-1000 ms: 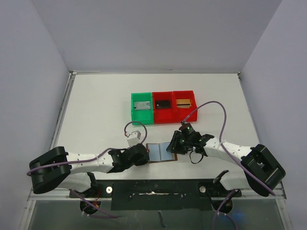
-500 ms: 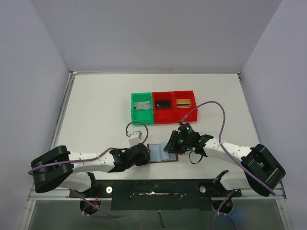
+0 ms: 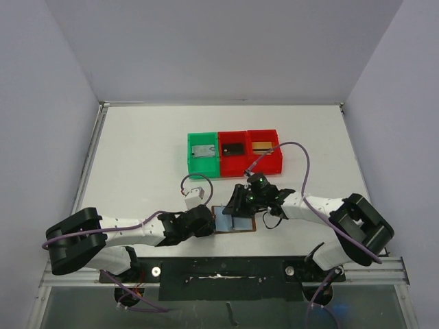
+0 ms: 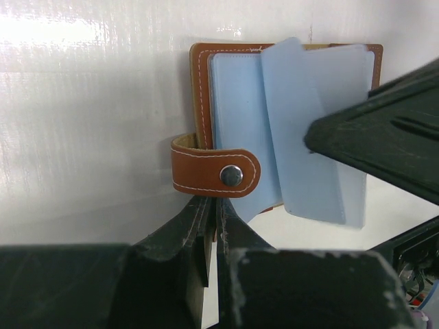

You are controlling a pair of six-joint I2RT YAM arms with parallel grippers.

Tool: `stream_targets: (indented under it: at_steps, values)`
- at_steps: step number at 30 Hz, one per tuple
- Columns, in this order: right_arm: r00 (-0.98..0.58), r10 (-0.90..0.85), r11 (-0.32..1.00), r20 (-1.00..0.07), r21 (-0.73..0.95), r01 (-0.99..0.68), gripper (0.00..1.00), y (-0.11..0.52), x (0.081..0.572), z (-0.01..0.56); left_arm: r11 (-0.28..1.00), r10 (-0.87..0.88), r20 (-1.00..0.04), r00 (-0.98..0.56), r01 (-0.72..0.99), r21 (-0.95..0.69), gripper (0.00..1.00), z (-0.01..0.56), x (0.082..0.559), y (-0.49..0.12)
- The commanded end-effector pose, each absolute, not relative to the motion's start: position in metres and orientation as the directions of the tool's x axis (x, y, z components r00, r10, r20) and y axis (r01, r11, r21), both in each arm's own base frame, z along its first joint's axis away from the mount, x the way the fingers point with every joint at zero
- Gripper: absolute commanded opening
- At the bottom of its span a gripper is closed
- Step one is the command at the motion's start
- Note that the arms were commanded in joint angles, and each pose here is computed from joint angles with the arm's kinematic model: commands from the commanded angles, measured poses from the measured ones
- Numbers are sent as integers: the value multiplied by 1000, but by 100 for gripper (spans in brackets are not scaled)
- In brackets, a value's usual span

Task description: Take the credit cards out of the card holder

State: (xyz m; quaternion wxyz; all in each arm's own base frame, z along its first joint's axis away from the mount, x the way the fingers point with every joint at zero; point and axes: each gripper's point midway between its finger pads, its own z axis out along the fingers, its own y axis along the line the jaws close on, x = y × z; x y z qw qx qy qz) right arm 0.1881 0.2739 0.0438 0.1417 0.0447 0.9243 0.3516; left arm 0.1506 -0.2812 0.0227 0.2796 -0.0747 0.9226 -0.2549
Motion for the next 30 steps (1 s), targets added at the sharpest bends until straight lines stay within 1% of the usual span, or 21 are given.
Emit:
stream_targets:
  at_steps: [1, 4, 6, 8, 9, 10, 12, 14, 17, 19, 23, 30]
  values:
    - [-954, 109, 623, -281, 766, -155, 36, 323, 201, 78, 836, -281, -482, -830, 34, -547, 0, 35, 154, -296]
    - [-951, 79, 567, -298, 798, -203, 37, 339, 200, 91, 838, -284, -482, -829, 30, -544, 0, 35, 154, -295]
    - [-941, 96, 532, -326, 816, -228, 38, 343, 199, 105, 838, -288, -478, -829, 23, -545, 0, 34, 154, -294]
    - [-929, 119, 498, -350, 831, -249, 42, 342, 199, 119, 834, -296, -475, -829, 18, -551, 0, 34, 153, -293]
    - [-925, 125, 495, -359, 831, -255, 43, 339, 200, 123, 834, -298, -474, -828, 16, -552, 0, 33, 153, -291]
    - [-926, 133, 522, -353, 820, -237, 43, 333, 201, 120, 833, -300, -476, -827, 16, -553, 0, 33, 153, -291]
    - [-919, 178, 621, -352, 765, -173, 43, 313, 208, 107, 832, -306, -479, -823, 14, -555, 0, 35, 154, -290]
    - [-901, 235, 736, -364, 672, -79, 42, 285, 216, 89, 832, -306, -482, -821, 16, -555, 0, 35, 155, -291]
    - [-894, 275, 835, -355, 549, 39, 42, 248, 213, 65, 833, -302, -485, -821, 20, -553, 0, 37, 155, -291]
    - [-886, 297, 864, -355, 496, 91, 43, 231, 209, 56, 834, -301, -487, -820, 22, -552, 0, 37, 156, -291]
    - [-876, 325, 867, -356, 482, 126, 43, 219, 201, 51, 834, -298, -490, -820, 26, -551, 0, 38, 156, -292]
    - [-885, 308, 873, -350, 474, 116, 43, 219, 197, 49, 838, -283, -493, -823, 38, -544, 0, 38, 157, -297]
